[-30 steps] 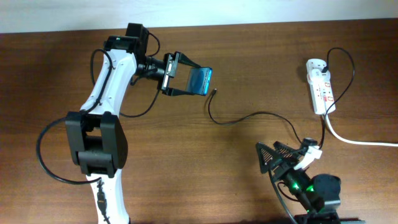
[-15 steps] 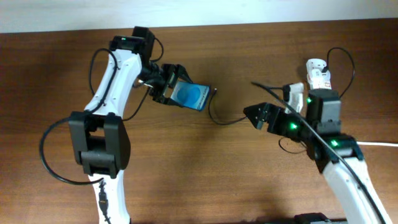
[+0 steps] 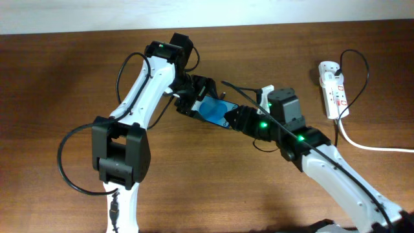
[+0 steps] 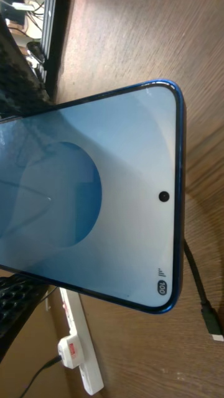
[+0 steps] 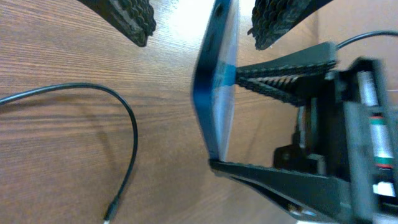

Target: Plug charger to phone and switch on socket

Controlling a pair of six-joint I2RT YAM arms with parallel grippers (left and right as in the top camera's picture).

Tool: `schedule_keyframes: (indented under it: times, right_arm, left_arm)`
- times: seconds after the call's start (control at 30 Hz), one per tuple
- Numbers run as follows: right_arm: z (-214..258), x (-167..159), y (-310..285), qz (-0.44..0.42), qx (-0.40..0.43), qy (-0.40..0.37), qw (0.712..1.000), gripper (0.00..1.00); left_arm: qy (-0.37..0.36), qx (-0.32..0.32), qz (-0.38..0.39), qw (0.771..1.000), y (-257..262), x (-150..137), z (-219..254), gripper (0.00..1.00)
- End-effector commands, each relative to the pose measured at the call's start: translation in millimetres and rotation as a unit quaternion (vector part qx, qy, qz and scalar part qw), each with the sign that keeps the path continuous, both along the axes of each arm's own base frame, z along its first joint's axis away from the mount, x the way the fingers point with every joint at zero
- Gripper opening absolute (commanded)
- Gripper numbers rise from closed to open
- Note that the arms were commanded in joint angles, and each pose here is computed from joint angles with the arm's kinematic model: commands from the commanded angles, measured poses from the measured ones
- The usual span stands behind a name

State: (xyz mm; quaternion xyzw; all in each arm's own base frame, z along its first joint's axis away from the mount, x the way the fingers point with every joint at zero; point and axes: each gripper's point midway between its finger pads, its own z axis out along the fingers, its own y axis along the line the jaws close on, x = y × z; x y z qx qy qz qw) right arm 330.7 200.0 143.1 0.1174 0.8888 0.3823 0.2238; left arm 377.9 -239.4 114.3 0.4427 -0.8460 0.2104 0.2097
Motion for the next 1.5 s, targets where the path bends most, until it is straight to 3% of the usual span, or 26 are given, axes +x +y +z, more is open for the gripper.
schedule_keyframes:
  times: [0.0,0.07,0.2,0.43,0.5,0.53,0.67,0.73,0.77,1.1,1.2,1.23,1.33,1.47]
  right_arm:
    - [-5.5,10.6,12.1,-0.005,0.009,0.001,1.000,0.54]
    - [-4.9,13.5,19.4,0.006,0.020,-0.007,1.000,0.53]
    - [-2.6,21.5,20.5,0.001,0.022,-0.024,0.999,0.34]
    - [-8.5,19.5,17.0,-0.005,0.012,-0.012,1.000,0.18]
    - [-10.8,17.9,16.3,-0.005,0.010,-0.007,1.000,0.11]
    - [-11.4,17.5,16.2,-0.005,0.009,-0.006,1.000,0.05]
    - [-9.6,18.7,16.6,-0.025,0.027,0.011,0.999,0.04]
    - [-8.3,20.5,15.8,-0.027,0.029,0.008,0.999,0.04]
    - [-8.4,20.7,15.2,-0.028,0.029,0.008,0.999,0.04]
    - [-20.5,15.6,6.0,-0.041,0.003,0.029,0.999,0.04]
    - [-22.2,16.8,-17.3,-0.069,-0.003,0.048,0.996,0.04]
    - [-19.2,17.3,-24.4,-0.075,-0.001,0.049,0.996,0.04]
    - [4.9,19.2,-48.0,-0.087,0.009,0.021,0.996,0.04]
    - [62.9,14.9,-72.1,-0.108,0.047,-0.048,0.992,0.04]
  left_arm:
    - [0.001,-0.030,0.000,1.000,-12.6,-2.8,16.4,0.00]
    - [0.002,-0.030,-0.005,1.000,-16.2,-5.8,16.3,0.00]
    - [0.003,-0.033,-0.012,0.999,-22.2,-9.8,17.1,0.00]
    - [0.005,-0.032,-0.012,0.999,-21.8,-10.3,17.1,0.00]
    - [0.005,-0.032,-0.012,0.999,-21.8,-10.3,17.1,0.04]
    - [0.005,-0.032,-0.012,0.999,-21.8,-10.3,17.1,0.08]
    - [0.005,-0.032,-0.012,0.999,-21.7,-10.3,17.0,0.32]
    - [0.005,-0.032,-0.011,0.999,-21.3,-10.0,17.0,0.63]
    - [0.005,-0.032,-0.011,0.999,-21.0,-9.8,17.0,0.70]
    - [-0.109,-0.098,-0.117,0.982,-35.5,5.9,25.9,0.90]
    - [-0.159,-0.136,-0.153,0.966,-41.0,14.9,34.1,1.00]
    - [-0.164,-0.141,-0.154,0.964,-39.9,16.6,35.4,0.99]
    - [-0.233,-0.222,-0.181,0.929,-43.8,33.4,58.7,0.99]
    - [-0.374,-0.387,-0.224,0.812,-39.2,55.9,123.1,0.99]
